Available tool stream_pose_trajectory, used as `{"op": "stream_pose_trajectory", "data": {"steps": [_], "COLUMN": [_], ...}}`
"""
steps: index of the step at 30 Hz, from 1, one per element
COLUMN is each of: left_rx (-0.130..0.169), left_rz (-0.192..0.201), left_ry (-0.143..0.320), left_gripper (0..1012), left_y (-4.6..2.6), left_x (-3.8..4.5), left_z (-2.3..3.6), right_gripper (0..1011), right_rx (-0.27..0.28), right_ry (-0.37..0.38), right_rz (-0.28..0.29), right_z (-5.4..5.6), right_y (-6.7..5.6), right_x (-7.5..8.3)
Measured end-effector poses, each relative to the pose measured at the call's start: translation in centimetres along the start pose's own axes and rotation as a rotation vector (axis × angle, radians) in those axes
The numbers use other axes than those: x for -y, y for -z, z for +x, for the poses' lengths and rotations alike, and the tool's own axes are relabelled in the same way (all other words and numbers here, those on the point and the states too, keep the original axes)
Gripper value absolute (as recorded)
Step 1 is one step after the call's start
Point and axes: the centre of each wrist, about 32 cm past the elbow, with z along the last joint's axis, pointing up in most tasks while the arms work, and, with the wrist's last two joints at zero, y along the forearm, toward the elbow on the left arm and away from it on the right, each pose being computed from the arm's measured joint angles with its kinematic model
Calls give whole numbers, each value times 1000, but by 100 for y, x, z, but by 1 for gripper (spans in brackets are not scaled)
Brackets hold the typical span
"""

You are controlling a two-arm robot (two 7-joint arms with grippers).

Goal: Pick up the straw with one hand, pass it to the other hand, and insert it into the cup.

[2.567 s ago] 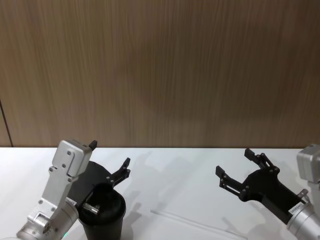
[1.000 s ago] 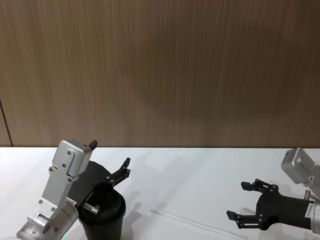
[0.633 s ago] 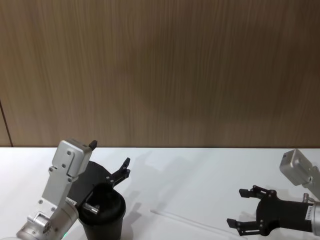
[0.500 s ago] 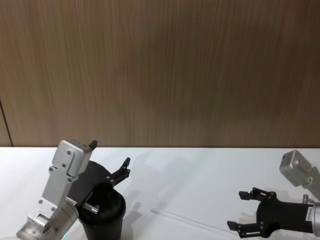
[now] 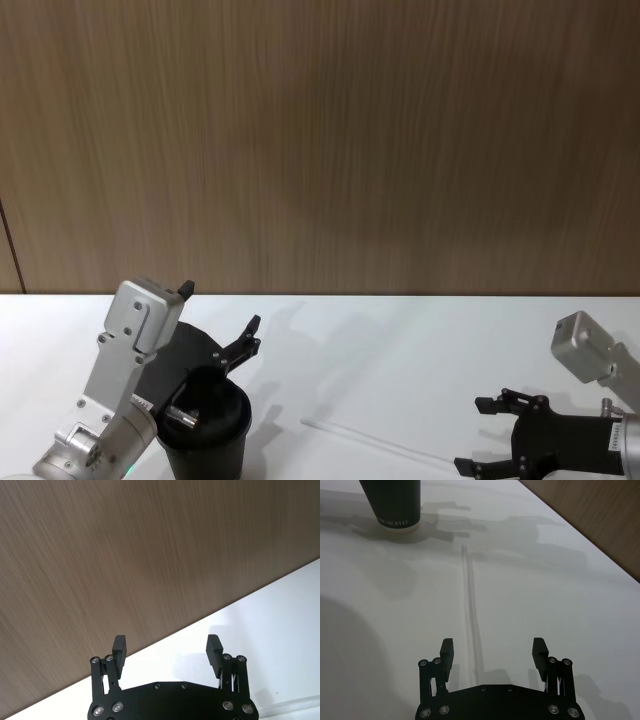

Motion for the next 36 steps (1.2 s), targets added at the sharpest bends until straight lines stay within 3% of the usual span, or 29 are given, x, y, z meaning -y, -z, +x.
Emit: {"op": "stream_pose_trajectory", "data": {"steps": [36], "left_rx": [0], "left_rz": [0], "left_ry": [0], "left_gripper": [1003], "left_y": [0], "left_x": [0], "left_z": [0], "right_gripper": [1000], "right_rx": [-6], "right_ry": [-35], "right_rz": [-39], "right_z": [-21], "right_y": [101], "right_x": [-180]}}
